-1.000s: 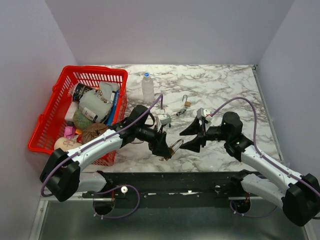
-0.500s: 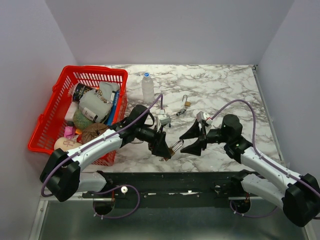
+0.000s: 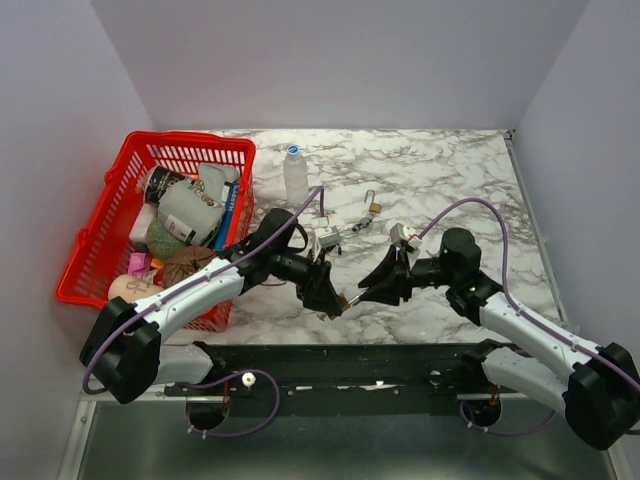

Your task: Unlock with the key

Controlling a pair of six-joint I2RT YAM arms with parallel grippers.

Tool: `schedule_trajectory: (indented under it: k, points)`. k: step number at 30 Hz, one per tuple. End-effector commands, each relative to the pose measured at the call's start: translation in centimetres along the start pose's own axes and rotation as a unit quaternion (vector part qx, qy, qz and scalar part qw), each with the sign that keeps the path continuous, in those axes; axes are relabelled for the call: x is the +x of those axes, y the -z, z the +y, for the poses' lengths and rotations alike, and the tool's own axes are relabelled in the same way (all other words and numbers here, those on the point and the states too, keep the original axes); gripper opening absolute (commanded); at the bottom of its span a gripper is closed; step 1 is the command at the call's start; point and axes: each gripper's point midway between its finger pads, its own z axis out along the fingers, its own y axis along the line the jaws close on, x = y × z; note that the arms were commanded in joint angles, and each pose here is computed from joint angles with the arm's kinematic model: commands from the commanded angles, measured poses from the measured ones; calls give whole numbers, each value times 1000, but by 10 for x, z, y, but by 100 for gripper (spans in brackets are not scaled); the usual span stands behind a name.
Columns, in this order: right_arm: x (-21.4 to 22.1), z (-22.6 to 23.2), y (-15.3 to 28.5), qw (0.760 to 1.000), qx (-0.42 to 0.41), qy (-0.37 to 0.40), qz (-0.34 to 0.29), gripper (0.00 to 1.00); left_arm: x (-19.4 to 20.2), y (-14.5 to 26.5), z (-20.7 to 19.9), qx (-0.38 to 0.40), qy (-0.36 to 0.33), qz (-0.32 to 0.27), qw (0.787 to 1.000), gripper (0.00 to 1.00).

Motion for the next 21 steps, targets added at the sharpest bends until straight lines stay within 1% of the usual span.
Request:
schedule_trajectory:
  k: [1, 3, 4, 6, 8, 9, 10, 12, 13, 16, 17, 19, 20, 21]
  points:
    - [1, 3, -2, 1000, -9, -6, 5, 43, -23, 3, -18, 38, -50, -30, 998, 0]
    - [2, -1, -1, 1000, 5, -10, 7, 41, -25, 3, -14, 27, -50, -33, 998, 0]
    - [1, -3, -1, 1000, 10, -10, 8, 37, -23, 3, -11, 19, -49, -33, 998, 0]
    - [6, -6, -1, 999, 19, -26, 17, 34, -26, 3, -3, -10, -51, -37, 998, 0]
    - [6, -8, -2, 999, 22, -35, 21, 29, -25, 3, 6, -35, -48, -36, 998, 0]
    - [8, -10, -2, 998, 28, -46, 26, 25, -26, 4, 10, -48, -47, -38, 997, 0]
    - [7, -13, -2, 998, 32, -51, 28, 18, -27, 6, 21, -80, -42, -40, 995, 0]
    - [15, -21, -3, 995, 54, -78, 42, 12, -28, 6, 30, -113, -41, -42, 992, 0]
    - [19, -26, -2, 993, 67, -88, 47, 9, -29, 8, 41, -149, -37, -46, 987, 0]
    - [29, -43, 0, 985, 114, -116, 60, 5, -29, 7, 50, -200, -33, -46, 978, 0]
    - [34, -45, 1, 982, 125, -128, 63, 4, -31, 11, 60, -240, -34, -51, 969, 0]
    - [42, -53, 2, 976, 149, -142, 68, 3, -28, 6, 60, -269, -36, -44, 961, 0]
    - [44, -56, 3, 974, 158, -150, 68, 3, -29, 7, 67, -296, -36, -48, 953, 0]
    - [48, -61, 5, 970, 175, -155, 70, 2, -27, 4, 67, -304, -29, -50, 951, 0]
